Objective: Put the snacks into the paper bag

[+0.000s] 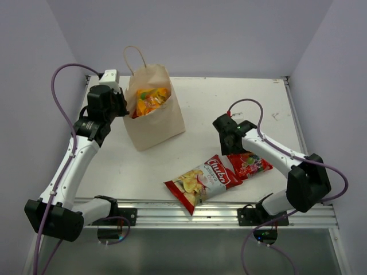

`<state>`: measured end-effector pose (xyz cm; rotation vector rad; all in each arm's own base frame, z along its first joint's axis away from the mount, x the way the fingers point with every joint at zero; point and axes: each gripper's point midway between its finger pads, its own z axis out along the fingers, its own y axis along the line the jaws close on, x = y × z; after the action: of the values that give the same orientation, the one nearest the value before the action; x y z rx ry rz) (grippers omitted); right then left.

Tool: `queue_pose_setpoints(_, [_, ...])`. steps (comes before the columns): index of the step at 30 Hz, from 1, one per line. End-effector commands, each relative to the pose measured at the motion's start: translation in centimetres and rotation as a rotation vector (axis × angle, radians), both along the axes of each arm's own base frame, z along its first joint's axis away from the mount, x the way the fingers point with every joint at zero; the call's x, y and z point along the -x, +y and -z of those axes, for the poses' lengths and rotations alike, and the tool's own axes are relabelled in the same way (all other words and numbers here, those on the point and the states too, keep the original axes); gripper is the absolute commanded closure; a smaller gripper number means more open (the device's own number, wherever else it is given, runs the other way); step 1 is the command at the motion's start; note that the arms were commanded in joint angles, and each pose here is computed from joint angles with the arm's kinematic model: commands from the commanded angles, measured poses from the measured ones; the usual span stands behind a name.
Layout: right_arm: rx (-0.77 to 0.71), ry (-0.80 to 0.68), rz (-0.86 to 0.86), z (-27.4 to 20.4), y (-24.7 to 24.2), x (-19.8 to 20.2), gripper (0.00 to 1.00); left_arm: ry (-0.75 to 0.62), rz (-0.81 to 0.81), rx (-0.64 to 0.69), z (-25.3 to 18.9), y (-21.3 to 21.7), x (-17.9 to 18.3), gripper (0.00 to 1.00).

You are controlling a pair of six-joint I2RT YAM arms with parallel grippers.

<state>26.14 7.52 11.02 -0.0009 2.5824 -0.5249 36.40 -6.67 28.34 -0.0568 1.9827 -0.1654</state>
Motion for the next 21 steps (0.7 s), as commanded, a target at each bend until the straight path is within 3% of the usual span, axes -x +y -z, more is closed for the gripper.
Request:
queue_pose_setpoints(1, [-0.093,0.144,0.043,3.4,0.9,3.0,0.01,-0.052,0.014,0.012,-0.9,-0.4,-0.2,1.0])
queue_pose_setpoints(10, [-0.118,0.306,0.073,9.4,0.8,6.3,0.04,-0.055,0.023,0.007,-0.9,-0.4,0.0,1.0])
queue_pose_setpoints(12, [-0.114,0.306,0.077,9.5,0.7,6.4,0.36,-0.052,0.023,0.007,-0.8,-0.4,0.0,1.0])
queue_pose_setpoints(13, [-0.115,0.297,0.077,9.3,0.6,6.3,0.48,-0.055,0.027,0.009,-0.9,-0.5,0.0,1.0])
queue_pose_setpoints(14, [-0.106,0.279,0.078,8.6,0.5,5.9,0.92,-0.052,0.025,0.008,-0.8,-0.5,0.0,1.0])
queue_pose_setpoints(15, [-0.092,0.253,0.083,7.9,0.3,5.5,1.0,-0.055,0.028,0.01,-0.8,-0.5,0.0,1.0])
queue_pose_setpoints(21, [-0.076,0.013,0.02,-1.8,1.1,-0.5,1.0,-0.055,0.042,0.017,-0.8,-0.9,-0.2,1.0])
